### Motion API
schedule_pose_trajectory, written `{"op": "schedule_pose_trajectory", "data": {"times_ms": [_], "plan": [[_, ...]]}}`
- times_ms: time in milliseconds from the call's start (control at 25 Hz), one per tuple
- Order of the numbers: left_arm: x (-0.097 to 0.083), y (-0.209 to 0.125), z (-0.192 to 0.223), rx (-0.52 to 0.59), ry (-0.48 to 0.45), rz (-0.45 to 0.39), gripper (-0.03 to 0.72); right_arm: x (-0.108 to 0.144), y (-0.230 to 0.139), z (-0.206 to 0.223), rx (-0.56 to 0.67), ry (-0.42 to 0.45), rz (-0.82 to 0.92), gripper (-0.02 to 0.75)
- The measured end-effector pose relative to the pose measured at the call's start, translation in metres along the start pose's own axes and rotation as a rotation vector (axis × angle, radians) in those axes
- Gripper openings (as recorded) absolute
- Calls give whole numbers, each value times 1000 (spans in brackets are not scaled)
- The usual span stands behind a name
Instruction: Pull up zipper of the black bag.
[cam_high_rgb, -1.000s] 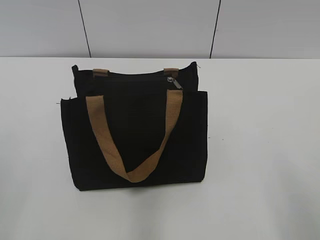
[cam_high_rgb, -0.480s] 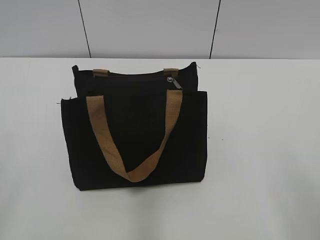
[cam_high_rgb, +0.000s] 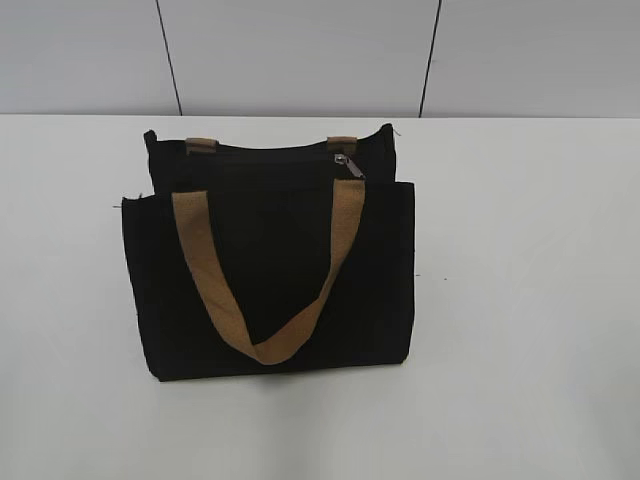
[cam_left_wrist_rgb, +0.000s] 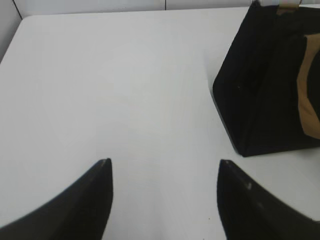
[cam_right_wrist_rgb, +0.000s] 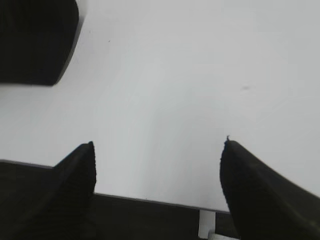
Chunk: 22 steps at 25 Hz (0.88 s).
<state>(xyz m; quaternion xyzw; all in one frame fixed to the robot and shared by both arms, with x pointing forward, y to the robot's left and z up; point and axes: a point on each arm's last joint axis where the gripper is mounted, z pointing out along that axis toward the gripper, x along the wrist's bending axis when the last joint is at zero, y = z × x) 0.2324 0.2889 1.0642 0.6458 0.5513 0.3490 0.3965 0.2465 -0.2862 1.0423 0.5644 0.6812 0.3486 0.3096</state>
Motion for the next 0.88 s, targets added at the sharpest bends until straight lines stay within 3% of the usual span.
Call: {"op": "schedule_pose_trajectory", "data": {"times_ms": [240, 880], "plan": [[-1, -2, -4, -30, 5, 3, 489, 3, -7, -9, -79, -55, 19, 587], [-1, -2, -4, -30, 4, 5, 488, 3, -6, -9, -80, -52, 21, 587]]}}
